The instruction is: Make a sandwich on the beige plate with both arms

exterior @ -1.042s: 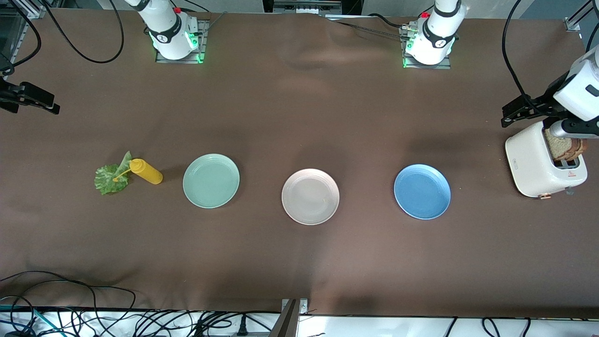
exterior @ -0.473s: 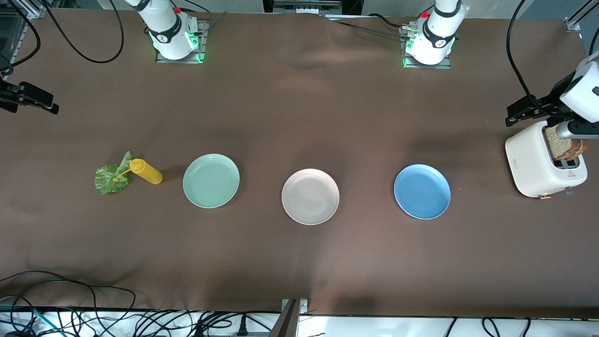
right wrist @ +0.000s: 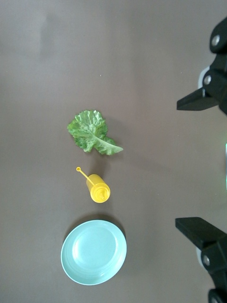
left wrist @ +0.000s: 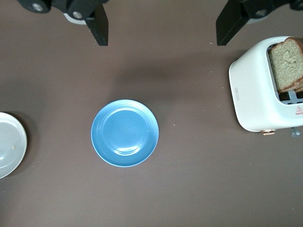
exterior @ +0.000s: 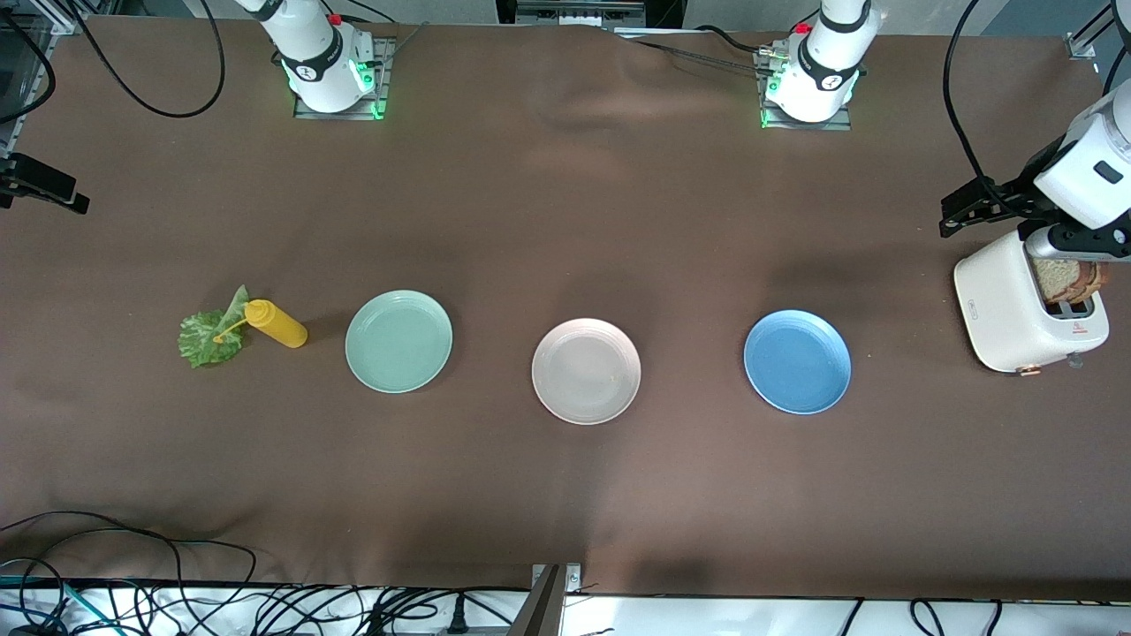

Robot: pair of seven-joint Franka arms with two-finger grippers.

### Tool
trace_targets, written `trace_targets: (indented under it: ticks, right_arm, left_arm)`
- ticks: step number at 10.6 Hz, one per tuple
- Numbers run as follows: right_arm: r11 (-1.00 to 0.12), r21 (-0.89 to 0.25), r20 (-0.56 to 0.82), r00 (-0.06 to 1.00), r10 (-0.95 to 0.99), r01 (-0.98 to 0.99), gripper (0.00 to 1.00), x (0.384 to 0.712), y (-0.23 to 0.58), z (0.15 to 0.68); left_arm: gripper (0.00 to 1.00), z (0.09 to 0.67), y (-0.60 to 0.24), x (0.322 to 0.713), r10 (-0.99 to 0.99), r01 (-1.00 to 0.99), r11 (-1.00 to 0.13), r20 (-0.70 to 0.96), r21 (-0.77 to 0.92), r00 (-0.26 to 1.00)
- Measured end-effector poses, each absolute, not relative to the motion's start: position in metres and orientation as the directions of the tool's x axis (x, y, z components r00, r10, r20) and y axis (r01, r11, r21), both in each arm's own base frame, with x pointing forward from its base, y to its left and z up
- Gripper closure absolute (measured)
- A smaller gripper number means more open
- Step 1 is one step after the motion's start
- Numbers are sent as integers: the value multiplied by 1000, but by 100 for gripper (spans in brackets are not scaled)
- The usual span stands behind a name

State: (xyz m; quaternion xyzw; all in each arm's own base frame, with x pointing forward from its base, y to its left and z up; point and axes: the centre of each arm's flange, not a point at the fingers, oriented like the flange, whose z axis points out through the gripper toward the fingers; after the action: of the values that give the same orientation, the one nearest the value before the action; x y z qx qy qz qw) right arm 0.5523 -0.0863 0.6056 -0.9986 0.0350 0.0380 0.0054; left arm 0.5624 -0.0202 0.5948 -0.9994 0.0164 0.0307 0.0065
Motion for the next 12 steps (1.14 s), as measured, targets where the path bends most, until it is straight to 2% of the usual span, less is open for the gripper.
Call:
trace_targets:
  ticks: [12]
  right_arm:
    - [-998, -11, -84, 994, -64, -65, 0, 554, -83, 602]
  left_arm:
    - [0, 595, -20, 562, -32, -32, -999, -62, -12, 998]
